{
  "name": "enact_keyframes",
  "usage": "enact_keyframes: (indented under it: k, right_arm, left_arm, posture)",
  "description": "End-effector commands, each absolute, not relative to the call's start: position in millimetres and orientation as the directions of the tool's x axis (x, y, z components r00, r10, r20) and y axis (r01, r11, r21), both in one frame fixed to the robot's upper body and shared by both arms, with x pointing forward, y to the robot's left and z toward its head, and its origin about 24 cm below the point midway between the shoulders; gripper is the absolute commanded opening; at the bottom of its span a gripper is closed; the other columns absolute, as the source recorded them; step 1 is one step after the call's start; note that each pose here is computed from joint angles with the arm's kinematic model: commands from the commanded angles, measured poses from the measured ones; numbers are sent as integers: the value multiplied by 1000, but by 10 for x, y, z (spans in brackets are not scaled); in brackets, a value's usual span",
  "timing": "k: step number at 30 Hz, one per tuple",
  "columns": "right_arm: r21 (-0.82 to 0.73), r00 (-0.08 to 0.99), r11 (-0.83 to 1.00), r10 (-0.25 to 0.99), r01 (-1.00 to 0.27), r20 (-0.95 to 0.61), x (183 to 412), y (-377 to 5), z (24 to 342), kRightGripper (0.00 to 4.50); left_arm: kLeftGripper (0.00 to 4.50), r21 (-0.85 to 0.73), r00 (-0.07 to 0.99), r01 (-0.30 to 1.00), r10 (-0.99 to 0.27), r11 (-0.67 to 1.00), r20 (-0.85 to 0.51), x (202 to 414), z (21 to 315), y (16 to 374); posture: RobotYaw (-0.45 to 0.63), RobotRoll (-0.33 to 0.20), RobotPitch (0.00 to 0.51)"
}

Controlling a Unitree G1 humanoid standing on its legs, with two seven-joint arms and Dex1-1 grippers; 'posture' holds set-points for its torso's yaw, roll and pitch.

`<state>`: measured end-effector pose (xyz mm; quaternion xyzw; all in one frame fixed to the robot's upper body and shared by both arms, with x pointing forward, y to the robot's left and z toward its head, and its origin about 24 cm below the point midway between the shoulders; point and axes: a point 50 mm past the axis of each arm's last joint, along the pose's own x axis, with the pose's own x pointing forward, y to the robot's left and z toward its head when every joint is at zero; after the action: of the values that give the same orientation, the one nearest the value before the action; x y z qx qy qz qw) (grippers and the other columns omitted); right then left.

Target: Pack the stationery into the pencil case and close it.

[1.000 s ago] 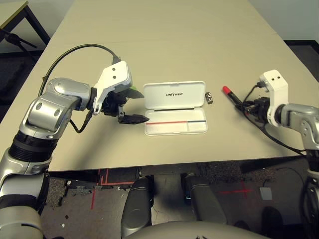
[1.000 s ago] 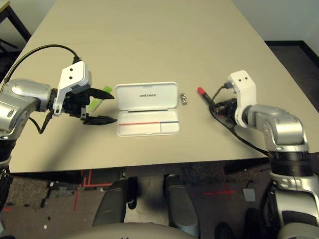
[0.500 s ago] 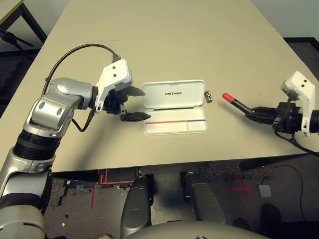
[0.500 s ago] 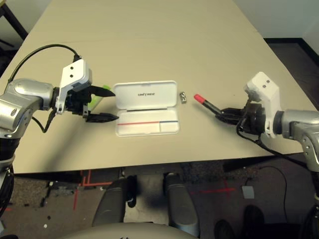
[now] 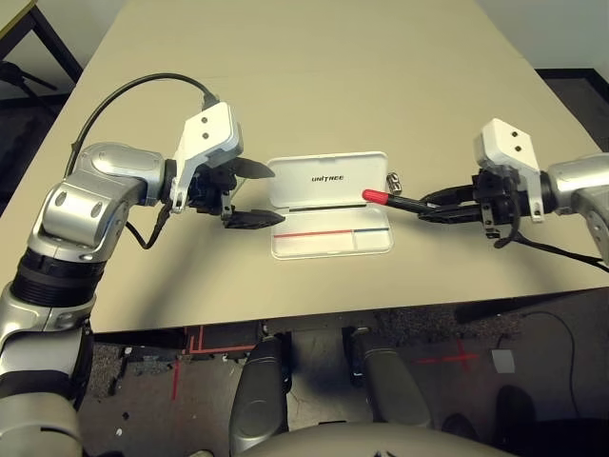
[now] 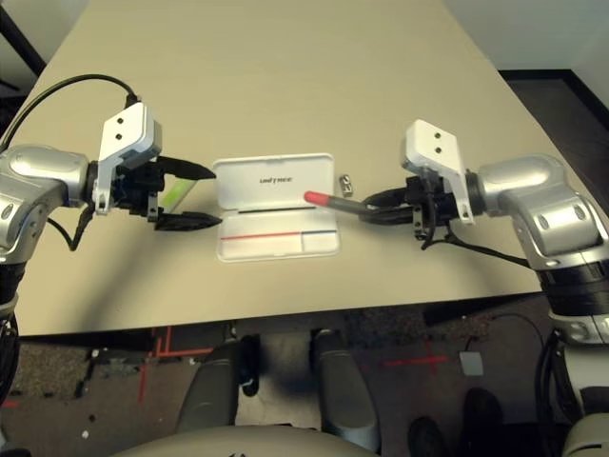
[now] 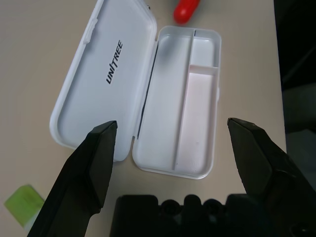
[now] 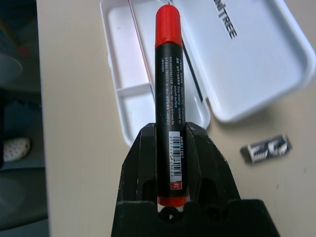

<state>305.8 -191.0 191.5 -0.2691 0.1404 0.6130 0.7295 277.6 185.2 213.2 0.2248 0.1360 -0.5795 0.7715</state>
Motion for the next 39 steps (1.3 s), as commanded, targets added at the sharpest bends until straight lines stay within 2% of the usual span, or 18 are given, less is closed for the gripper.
enact_keyframes:
  k: [1,12,18,25,35,39]
  right_arm:
    - [-243,177,45,813,-969,-555,3148,-1687,1848,565]
    - [-322,83,-133,812,-937,-578,3242,-1121,1667,565]
    - [-352,131,-110,794,-930,-594,3320,-1020,1592,565]
    - [-353,136,-102,797,-930,-589,3320,-982,1556,565]
    - [-311,92,-95,839,-946,-537,3293,-994,1632,4354]
    - [-307,75,-97,862,-947,-502,3287,-1049,1692,4437]
  left_arm:
    - [4500,193,272,960,-849,205,-454,2698,2171,1847]
    - [4500,197,289,955,-839,221,-460,2645,2157,1843]
    - [4500,198,304,951,-833,237,-462,2625,2167,1867]
    - [4500,200,315,948,-829,249,-462,2632,2164,1883]
    - [4500,215,363,931,-799,294,-478,2707,2141,1942]
    - [4500,216,393,919,-785,329,-479,2767,2135,1980]
  posture:
    - [3,0,170]
    - [51,0,165]
    - [70,0,168]
    - [67,0,164]
    - [51,0,164]
    - [39,0,162]
